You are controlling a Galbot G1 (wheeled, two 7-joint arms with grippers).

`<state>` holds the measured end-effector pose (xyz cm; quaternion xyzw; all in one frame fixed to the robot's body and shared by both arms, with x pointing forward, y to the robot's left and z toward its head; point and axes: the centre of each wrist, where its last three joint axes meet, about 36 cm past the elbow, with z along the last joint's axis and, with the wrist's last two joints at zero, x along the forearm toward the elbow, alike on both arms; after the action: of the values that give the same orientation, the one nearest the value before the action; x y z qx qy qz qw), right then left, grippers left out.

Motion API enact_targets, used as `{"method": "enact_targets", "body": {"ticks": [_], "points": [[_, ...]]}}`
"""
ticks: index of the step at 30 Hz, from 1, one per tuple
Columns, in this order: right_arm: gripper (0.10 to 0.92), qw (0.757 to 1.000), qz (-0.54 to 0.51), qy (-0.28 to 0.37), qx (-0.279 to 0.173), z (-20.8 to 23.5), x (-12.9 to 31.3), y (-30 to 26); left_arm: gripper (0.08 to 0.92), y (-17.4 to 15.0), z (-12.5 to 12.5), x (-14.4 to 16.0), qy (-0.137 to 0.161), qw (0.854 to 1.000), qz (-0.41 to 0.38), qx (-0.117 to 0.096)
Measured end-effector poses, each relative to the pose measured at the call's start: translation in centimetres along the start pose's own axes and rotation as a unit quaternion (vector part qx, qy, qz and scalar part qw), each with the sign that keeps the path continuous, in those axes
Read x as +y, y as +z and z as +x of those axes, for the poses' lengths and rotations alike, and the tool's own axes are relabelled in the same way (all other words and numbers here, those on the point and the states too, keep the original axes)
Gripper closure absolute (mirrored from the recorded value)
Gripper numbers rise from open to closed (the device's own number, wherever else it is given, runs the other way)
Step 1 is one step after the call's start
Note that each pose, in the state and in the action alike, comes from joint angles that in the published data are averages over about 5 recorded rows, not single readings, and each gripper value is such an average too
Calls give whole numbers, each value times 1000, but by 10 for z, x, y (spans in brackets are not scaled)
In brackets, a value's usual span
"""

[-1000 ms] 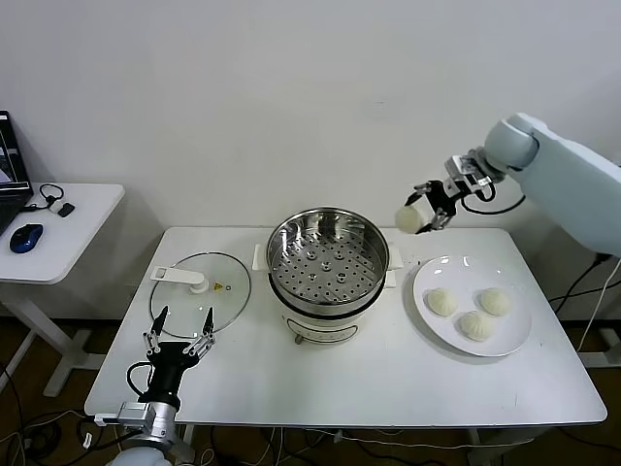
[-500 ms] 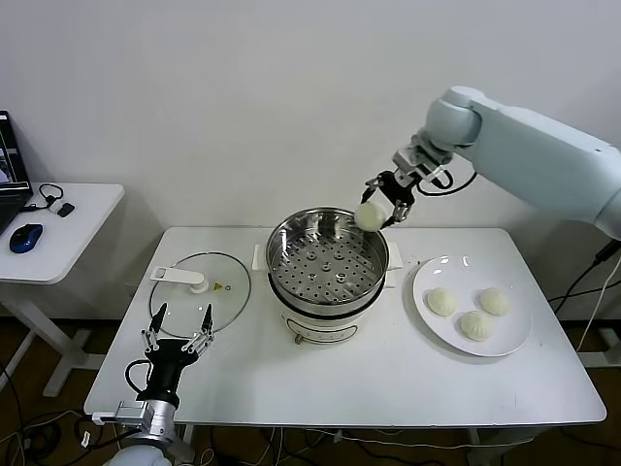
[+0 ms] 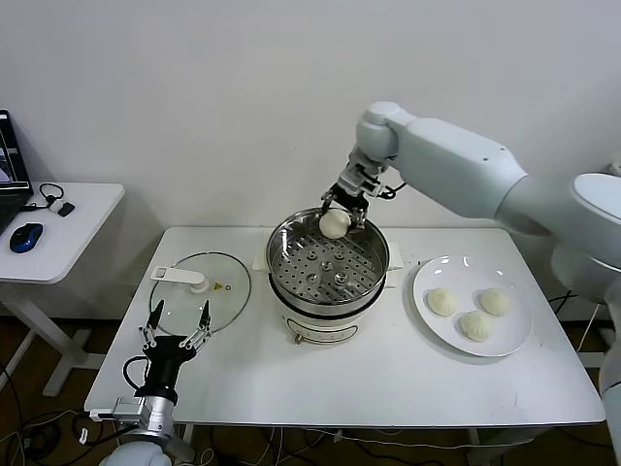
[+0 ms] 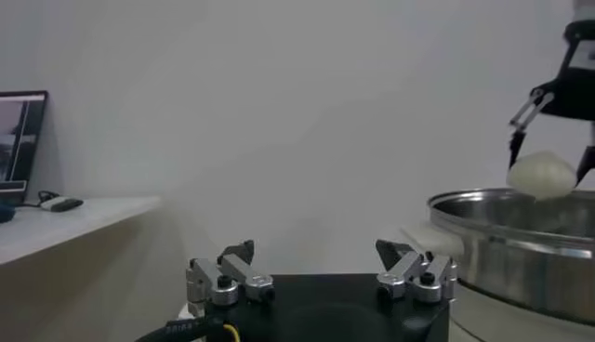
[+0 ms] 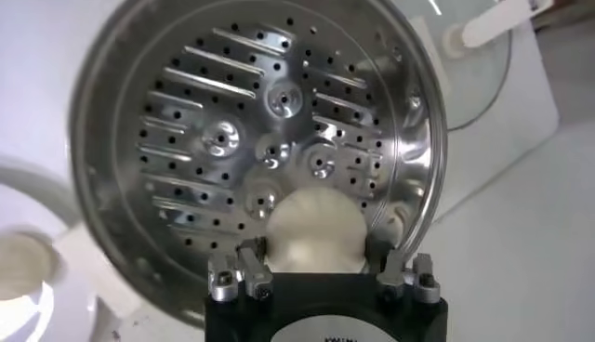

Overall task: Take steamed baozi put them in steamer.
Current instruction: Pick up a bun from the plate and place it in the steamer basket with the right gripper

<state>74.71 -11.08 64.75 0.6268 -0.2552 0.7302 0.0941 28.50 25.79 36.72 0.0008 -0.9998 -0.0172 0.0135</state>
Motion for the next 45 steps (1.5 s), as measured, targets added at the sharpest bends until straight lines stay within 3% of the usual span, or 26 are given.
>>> {"method": "enact_targets", "body": {"ticks": [24, 29, 33, 45], "points": [[333, 997, 73, -26, 14, -60, -15, -10, 177, 1, 1, 10, -9, 1000, 0, 2], [262, 997, 76, -26, 13, -65, -14, -10, 177, -1, -1, 13, -12, 1000, 1, 1], [205, 997, 78, -26, 13, -65, -13, -9, 177, -1, -1, 14, -12, 1000, 1, 1], [200, 998, 64, -17, 8, -28, -9, -3, 177, 1, 0, 12, -12, 1000, 6, 4]]}}
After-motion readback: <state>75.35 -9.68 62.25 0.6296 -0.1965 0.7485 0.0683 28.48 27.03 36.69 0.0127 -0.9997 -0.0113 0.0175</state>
